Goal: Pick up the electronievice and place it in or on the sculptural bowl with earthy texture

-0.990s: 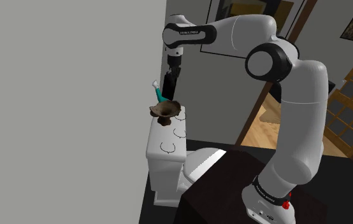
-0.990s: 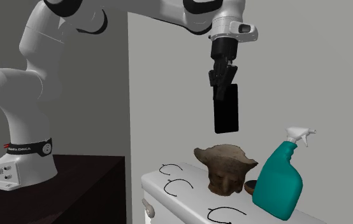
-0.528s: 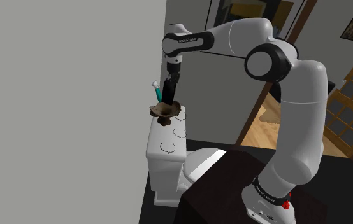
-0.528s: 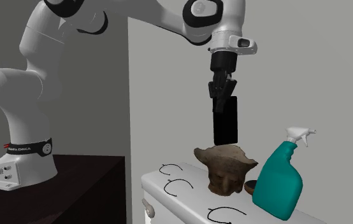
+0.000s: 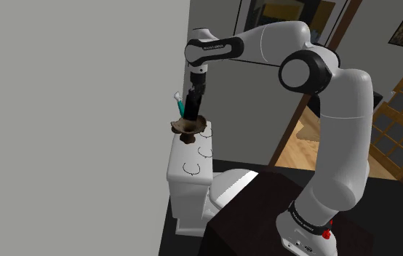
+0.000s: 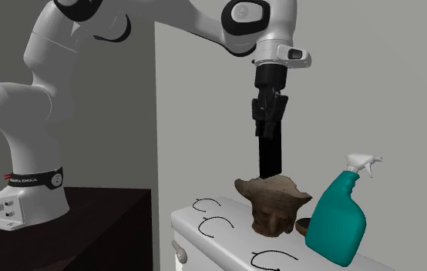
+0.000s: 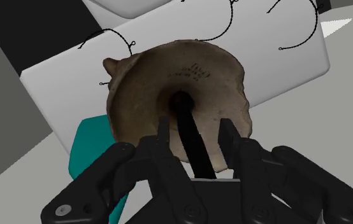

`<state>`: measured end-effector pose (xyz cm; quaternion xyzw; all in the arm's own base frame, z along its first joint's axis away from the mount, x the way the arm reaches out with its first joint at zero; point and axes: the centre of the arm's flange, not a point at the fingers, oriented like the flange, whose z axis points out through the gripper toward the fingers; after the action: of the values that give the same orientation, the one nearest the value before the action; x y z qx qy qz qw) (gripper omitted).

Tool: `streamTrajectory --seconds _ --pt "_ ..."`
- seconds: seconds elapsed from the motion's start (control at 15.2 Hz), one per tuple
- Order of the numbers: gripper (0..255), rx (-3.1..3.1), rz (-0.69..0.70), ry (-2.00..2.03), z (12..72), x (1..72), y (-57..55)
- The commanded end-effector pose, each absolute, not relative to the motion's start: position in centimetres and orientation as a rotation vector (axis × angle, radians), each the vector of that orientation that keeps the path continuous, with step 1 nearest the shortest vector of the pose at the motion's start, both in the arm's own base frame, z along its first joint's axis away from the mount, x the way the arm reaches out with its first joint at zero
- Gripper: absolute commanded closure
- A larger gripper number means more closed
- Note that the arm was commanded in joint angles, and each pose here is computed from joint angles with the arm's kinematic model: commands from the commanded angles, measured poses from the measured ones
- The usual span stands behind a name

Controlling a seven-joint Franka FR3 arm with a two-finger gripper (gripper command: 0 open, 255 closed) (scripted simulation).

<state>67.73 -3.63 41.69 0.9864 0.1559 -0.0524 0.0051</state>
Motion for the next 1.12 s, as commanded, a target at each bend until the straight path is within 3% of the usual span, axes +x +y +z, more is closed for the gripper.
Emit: streamTrajectory --seconds 0.0,0.26,0.53,1.06 --pt "0 3.089 -0.164 0.488 41.7 67.7 -3.6" --pt "0 3.089 -0.164 0.488 41.7 67.7 -3.6" --pt "0 3.089 -0.164 0.488 46.7 68.2 -3.5" --pt "0 3.089 -0.163 0.488 46.7 68.2 -3.5"
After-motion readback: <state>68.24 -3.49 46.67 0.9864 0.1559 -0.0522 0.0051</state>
